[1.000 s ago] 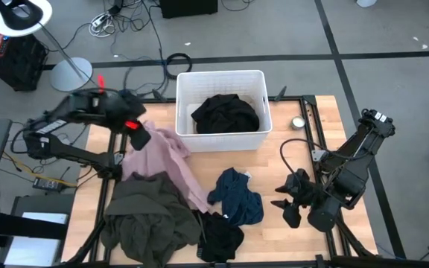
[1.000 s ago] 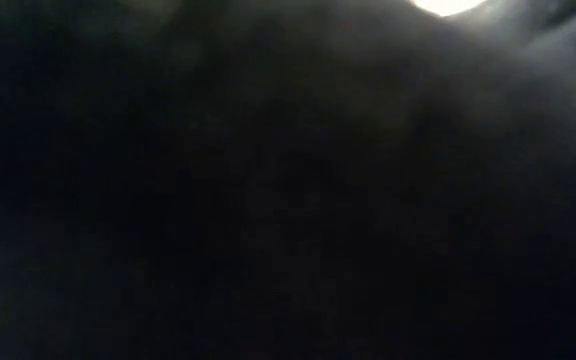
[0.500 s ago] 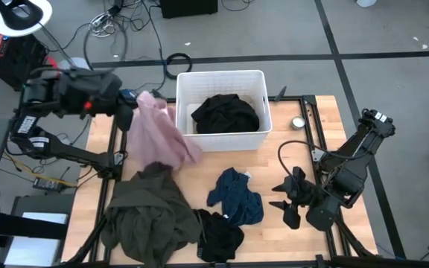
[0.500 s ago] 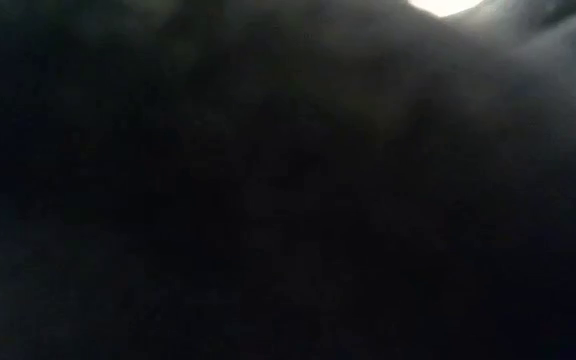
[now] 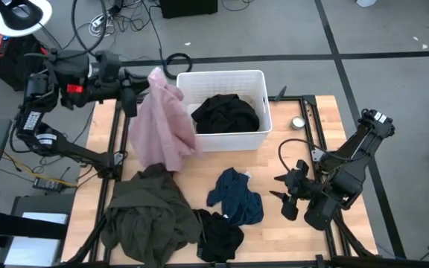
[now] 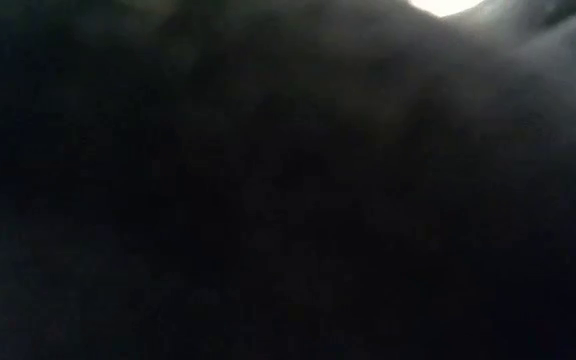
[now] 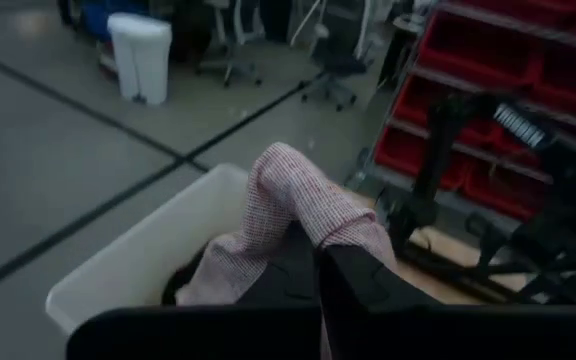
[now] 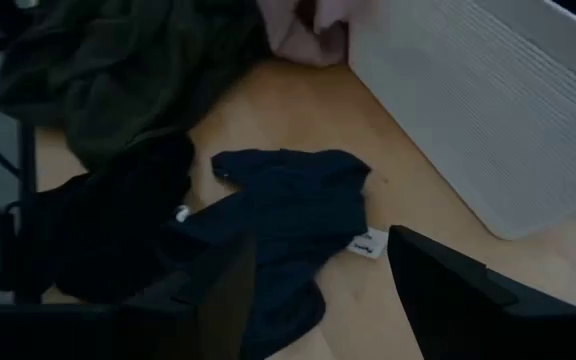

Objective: Sort clothes
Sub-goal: Put the pink shirt into the white bin

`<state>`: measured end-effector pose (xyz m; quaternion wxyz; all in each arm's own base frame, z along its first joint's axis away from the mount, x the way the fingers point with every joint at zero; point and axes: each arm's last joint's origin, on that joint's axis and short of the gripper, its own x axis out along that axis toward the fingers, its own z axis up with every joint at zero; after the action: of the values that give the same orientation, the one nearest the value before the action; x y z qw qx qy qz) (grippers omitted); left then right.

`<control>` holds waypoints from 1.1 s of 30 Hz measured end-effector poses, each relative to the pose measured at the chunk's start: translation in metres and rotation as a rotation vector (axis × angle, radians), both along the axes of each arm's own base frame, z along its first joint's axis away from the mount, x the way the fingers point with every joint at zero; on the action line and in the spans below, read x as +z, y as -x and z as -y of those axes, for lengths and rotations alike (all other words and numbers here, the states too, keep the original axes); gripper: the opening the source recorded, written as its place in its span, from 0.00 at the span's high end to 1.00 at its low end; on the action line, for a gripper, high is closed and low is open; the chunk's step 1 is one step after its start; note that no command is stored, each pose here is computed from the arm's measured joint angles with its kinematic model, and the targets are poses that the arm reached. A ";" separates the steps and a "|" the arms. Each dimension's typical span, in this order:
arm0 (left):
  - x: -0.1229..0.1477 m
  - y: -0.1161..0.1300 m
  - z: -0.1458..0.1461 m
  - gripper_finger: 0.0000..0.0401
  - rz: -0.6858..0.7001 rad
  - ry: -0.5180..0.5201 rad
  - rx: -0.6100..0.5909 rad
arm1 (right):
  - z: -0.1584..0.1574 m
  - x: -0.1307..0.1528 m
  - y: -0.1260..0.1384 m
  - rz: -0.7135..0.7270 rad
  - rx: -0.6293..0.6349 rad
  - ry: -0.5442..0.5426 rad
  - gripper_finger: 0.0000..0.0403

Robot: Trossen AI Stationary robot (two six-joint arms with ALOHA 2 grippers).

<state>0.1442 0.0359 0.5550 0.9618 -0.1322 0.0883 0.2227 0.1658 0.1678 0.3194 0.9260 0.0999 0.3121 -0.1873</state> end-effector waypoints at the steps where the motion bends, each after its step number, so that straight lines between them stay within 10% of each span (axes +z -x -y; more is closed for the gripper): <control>1: 0.003 -0.003 0.000 1.00 0.007 -0.012 -0.010 | 0.000 -0.003 0.000 0.003 -0.011 -0.003 0.43; 13: 0.051 -0.053 -0.011 1.00 0.328 -0.216 -0.142 | -0.003 -0.041 0.005 0.017 -0.067 -0.073 0.43; 33: 0.074 -0.127 -0.077 1.00 1.179 -0.499 0.008 | -0.013 -0.063 -0.004 0.151 -0.044 -0.152 0.43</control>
<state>0.2710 0.1132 0.6287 0.8500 -0.0050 -0.5105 0.1299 0.1699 0.1807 0.2564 0.9324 0.1905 0.2523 -0.1754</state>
